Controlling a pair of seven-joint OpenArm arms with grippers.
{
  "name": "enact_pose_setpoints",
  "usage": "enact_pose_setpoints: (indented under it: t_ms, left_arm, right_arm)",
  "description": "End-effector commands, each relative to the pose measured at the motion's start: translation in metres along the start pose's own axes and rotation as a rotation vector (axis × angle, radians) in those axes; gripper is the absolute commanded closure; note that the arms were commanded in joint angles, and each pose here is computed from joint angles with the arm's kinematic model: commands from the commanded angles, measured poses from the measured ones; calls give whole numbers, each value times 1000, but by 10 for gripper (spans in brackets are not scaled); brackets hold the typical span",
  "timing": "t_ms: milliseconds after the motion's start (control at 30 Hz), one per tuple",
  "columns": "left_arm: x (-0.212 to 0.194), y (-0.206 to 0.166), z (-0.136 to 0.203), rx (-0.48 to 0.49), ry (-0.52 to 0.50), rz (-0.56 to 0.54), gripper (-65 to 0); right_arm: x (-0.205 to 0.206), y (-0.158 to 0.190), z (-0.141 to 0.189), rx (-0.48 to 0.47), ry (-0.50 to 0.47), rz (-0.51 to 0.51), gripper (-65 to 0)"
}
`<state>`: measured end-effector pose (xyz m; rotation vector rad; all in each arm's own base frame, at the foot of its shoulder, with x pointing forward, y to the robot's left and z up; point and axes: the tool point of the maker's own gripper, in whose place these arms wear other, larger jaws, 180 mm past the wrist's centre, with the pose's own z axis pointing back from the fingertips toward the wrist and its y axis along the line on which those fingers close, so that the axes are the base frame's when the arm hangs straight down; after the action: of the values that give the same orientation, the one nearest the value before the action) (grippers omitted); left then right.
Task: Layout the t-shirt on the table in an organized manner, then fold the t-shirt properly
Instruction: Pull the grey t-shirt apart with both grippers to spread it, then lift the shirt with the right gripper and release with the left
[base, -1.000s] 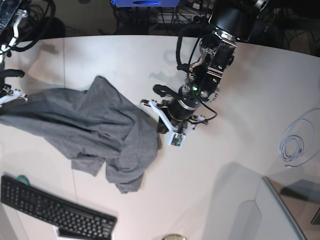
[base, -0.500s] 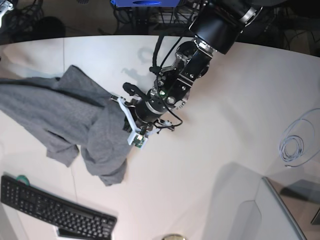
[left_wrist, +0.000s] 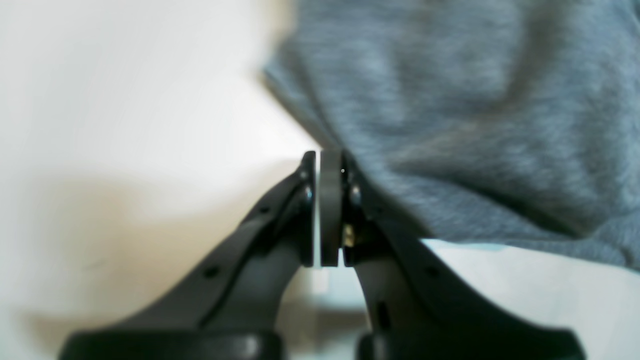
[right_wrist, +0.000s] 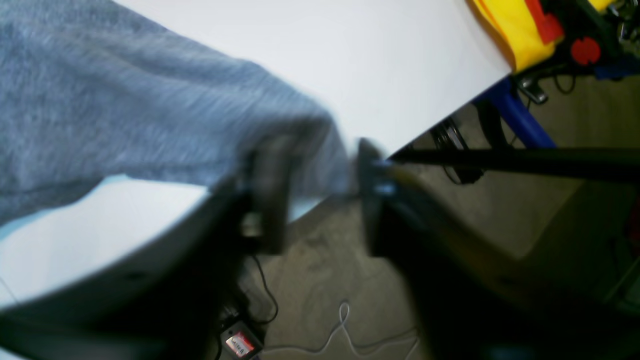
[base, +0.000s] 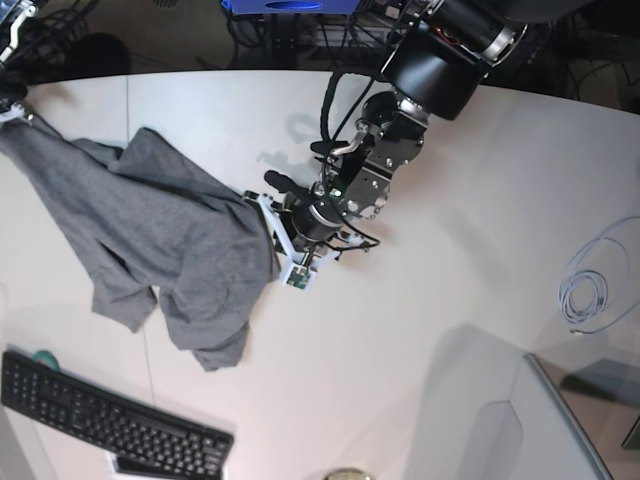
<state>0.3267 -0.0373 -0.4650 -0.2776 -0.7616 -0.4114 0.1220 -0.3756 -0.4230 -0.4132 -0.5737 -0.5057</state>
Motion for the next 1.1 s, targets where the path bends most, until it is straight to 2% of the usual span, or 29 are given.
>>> enact_pose_setpoints:
  t_ms: [0, 67, 100, 200, 333, 400, 467, 533, 700, 867, 1067]
  left_arm:
    - [33, -22, 8, -56, -106, 2, -7]
    - [48, -39, 22, -89, -166, 3, -7]
    - [54, -48, 26, -108, -187, 8, -7]
    - [65, -100, 28, -204, -206, -18, -7]
    - [50, -153, 8, -295, -124, -134, -7]
    - [30, -156, -5, -300, -65, -232, -7]
    - [11, -155, -14, -298, -43, -284, -7]
    - [-9, -137, -24, -260, 9, -275, -7]
    - [-48, -72, -26, -149, 99, -226, 0]
    - [-46, -5, -10, -45, 63, -177, 0]
    - [-45, 75, 6, 99, 54, -116, 0]
  right_arm:
    - [24, -7, 7, -15, -75, 12, -330]
    - [37, -7, 13, -20, -116, 15, -420]
    - [44, -5, 14, -18, -133, 11, -438]
    - [60, -1, 13, -12, -171, -15, -438]
    - [77, 9, 12, 4, -207, -39, -438]
    - [86, 12, 12, 10, -224, -47, -438]
    - [95, 16, 11, 20, -242, -53, -438]
    - [106, 28, 11, 63, -264, -35, -438]
    - [115, 99, 10, 261, -273, 118, -438]
    - [104, 178, 9, 436, -235, 235, -438]
    - [99, 242, 14, 567, -216, 311, -438]
